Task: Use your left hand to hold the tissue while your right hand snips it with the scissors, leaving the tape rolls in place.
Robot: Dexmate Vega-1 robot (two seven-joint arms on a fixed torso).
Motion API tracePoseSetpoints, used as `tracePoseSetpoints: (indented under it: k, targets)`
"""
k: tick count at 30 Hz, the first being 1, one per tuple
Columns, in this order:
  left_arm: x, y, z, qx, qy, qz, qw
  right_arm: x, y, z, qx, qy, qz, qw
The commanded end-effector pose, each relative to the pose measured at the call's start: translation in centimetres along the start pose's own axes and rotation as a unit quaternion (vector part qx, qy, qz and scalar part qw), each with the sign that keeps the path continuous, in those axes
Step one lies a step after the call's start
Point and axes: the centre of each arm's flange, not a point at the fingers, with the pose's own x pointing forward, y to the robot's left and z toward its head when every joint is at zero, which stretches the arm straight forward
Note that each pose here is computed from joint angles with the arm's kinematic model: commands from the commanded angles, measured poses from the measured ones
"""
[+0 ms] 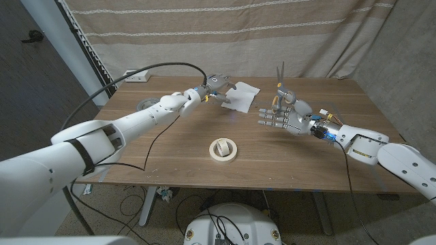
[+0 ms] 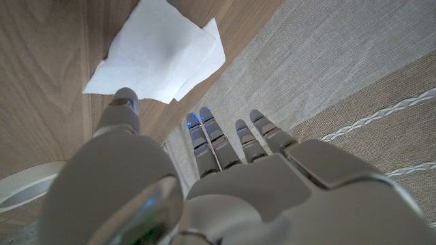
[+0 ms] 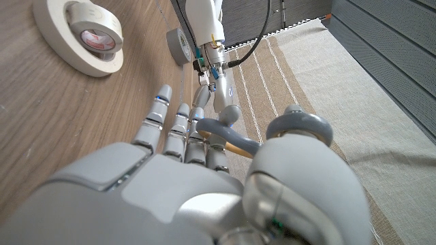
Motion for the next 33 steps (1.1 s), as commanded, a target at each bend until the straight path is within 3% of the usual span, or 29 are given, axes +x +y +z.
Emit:
tracePoseSetpoints:
  k: [1, 33]
  targets:
    - [0.5, -0.8, 0.9, 0.009, -0.01, -0.02, 1.0, -0.1, 0.2, 0.0, -0.002, -0.002, -0.001, 1.0]
    - [1.8, -2.0, 2.4, -0.001, -0.029, -0.052, 0.998, -0.1, 0.4, 0.6, -0.01, 0.0, -0.003, 0.9999]
